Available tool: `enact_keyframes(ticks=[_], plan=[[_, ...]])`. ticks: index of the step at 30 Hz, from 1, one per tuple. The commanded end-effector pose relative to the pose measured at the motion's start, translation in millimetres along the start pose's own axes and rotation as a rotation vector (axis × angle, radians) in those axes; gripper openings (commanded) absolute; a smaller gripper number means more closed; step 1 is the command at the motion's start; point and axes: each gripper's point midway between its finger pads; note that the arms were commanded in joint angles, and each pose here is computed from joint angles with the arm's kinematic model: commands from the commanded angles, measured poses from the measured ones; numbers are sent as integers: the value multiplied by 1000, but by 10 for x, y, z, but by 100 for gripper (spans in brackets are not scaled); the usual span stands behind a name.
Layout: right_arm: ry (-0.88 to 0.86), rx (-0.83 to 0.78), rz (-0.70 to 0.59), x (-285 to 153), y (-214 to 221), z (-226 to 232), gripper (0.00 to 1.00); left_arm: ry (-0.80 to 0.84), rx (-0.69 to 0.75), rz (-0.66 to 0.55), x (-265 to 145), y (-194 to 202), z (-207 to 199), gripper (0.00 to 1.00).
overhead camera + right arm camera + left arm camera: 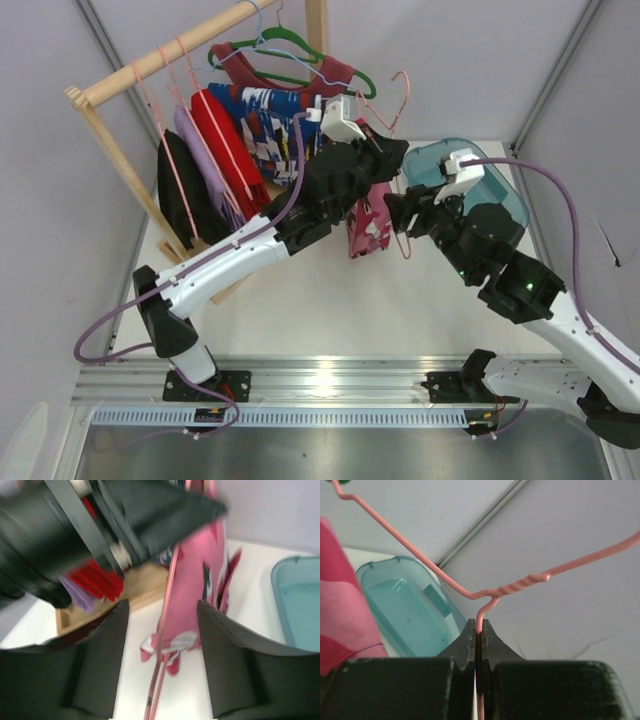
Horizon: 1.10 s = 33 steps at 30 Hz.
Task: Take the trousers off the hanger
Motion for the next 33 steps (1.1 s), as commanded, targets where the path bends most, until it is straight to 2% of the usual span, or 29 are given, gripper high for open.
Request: enact_keyframes(ticks=[1,4,6,9,12,14,16,17,20,23,26,29,33], plan=[[-52,141,-207,-280,-901,145,66,143,6,-57,-214,-518,-468,0],[-89,170,-203,-450,-1071,194,83,148,14,-4,-279,-482,-367,0],[-110,186,-206,-550,-1153,211,89,202,-23,21,-367,-582,-362,0],[-125,199,-244,-754,-1325,169,91,233,-48,49,-477,-621,-270,0],[-56,141,-263,-829,-1277,-27,94,230,-21,50,-555,-652,-196,0],[2,48,-211,-758,-1021,-164,95,255,-14,40,-651,-776,-233,0],[2,-18,-177,-758,-831,-221,96,281,-8,42,-750,-867,-290,0],[-16,-76,-123,-678,-590,-214,96,282,2,48,-773,-872,-287,0],[-62,-107,-52,-610,-270,-170,99,299,9,39,-863,-994,-356,0],[-119,-135,32,-417,177,-75,99,302,-5,32,-918,-1042,-368,1],[-124,-153,82,-223,422,-16,99,282,-44,13,-958,-1096,-340,1],[-167,-178,64,-114,481,158,97,254,-54,-1,-952,-1100,-277,1],[-254,-213,-57,-113,365,438,100,253,-62,-26,-974,-1185,-289,0]])
Point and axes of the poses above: each gripper's point midway between its finger pads, its own x axis out along the fingers, its own z axis along the line the jaws close on, y = z × x, and after that the axes turned 7 degrees about x, right-handed
